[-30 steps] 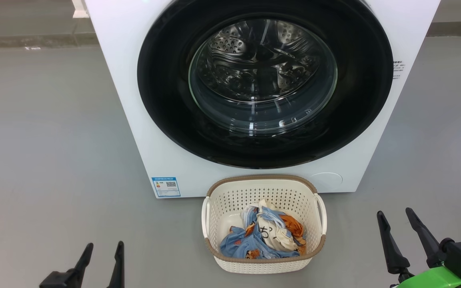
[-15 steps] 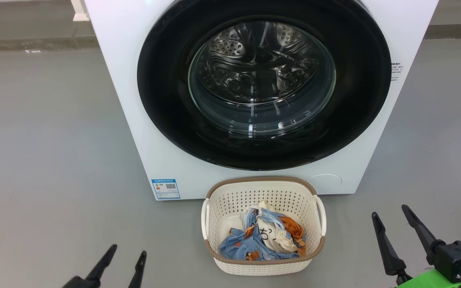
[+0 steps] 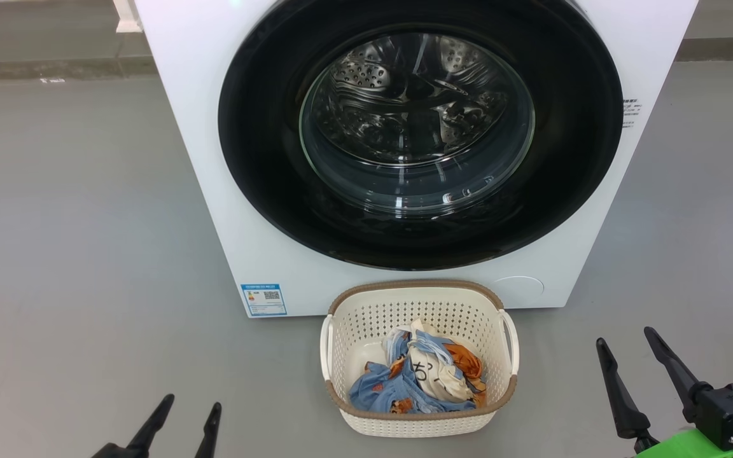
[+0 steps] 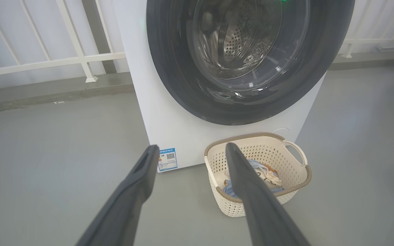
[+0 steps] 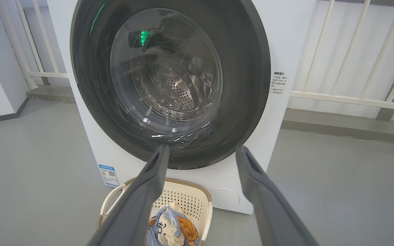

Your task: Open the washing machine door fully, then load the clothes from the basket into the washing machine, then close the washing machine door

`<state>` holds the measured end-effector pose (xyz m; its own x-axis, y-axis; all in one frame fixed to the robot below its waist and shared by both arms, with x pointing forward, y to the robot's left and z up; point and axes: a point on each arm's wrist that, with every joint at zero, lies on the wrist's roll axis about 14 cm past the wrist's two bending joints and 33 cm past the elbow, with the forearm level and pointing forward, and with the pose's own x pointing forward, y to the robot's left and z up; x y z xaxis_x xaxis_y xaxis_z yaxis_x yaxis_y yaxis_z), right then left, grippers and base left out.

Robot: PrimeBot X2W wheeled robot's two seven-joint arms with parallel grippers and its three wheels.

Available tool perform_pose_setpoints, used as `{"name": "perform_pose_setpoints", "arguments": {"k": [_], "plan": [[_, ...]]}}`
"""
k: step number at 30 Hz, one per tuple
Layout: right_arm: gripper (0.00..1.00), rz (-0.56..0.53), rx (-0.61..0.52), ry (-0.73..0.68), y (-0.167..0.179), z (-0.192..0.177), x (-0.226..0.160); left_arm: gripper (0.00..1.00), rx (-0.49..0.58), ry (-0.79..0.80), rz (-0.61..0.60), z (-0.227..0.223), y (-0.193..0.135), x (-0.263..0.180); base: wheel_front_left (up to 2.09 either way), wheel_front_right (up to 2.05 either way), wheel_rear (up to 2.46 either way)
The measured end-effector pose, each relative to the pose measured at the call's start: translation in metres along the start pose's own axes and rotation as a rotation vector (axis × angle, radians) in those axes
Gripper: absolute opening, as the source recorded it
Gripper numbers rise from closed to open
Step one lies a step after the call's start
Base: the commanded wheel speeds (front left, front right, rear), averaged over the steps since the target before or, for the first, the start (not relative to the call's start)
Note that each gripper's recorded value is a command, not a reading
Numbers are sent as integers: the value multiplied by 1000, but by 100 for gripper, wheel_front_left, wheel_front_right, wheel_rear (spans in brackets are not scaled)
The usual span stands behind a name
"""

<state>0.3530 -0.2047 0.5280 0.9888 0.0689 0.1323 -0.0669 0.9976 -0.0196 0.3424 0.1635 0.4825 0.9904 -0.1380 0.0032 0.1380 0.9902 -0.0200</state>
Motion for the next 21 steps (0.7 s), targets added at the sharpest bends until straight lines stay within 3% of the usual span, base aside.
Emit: {"name": "perform_pose_setpoints", "arguments": {"k": [13,21], "plan": [[100,-9,3,11,-2,-4,-2,100,-9,3,34,-1,9,-1,4,4,-7],[100,-12,11,22,-1,-7,-5,100,-10,-1,38,0,10,-1,59,59,-117]]}}
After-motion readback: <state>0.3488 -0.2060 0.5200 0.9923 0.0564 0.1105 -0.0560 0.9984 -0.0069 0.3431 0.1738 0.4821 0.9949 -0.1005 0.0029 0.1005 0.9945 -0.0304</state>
